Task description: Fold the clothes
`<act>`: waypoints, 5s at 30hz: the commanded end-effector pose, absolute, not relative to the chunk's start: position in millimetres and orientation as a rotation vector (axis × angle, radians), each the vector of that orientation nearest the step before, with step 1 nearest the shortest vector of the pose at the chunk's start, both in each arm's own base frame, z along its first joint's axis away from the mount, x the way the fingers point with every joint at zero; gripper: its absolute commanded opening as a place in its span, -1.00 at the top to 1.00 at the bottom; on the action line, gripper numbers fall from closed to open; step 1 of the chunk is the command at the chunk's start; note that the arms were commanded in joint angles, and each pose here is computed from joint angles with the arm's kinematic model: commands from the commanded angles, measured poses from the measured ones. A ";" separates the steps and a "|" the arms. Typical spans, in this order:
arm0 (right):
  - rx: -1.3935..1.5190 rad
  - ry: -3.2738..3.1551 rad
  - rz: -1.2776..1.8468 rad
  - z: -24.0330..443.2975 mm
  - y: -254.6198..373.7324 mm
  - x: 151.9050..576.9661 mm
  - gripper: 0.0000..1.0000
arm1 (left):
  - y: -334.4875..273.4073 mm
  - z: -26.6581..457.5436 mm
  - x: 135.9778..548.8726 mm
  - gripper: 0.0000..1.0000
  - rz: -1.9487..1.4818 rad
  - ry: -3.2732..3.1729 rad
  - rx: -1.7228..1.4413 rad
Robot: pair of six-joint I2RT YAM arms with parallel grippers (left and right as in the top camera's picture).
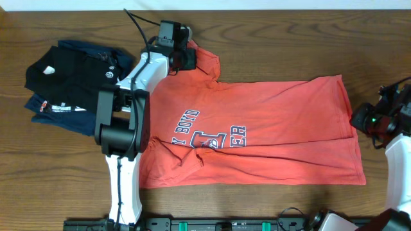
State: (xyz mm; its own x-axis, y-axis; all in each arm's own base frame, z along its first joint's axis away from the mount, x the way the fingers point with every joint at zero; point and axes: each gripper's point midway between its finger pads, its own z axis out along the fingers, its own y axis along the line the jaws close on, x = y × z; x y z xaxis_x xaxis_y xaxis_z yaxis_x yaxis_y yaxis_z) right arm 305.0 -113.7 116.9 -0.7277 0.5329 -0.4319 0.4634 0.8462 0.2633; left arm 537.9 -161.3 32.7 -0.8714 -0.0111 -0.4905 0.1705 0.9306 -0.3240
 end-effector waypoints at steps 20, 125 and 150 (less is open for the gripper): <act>0.621 2.543 0.234 23.3 -127.1 458.9 0.26 | -154.7 99.5 492.5 0.88 -0.505 2.677 0.096; 0.926 2.896 -0.056 84.6 -155.2 298.3 0.98 | -107.5 164.6 335.5 0.88 -0.418 3.111 -0.031; 1.084 3.088 -0.268 87.7 -162.7 232.9 0.98 | -82.4 196.9 218.5 0.88 -0.305 3.392 -0.156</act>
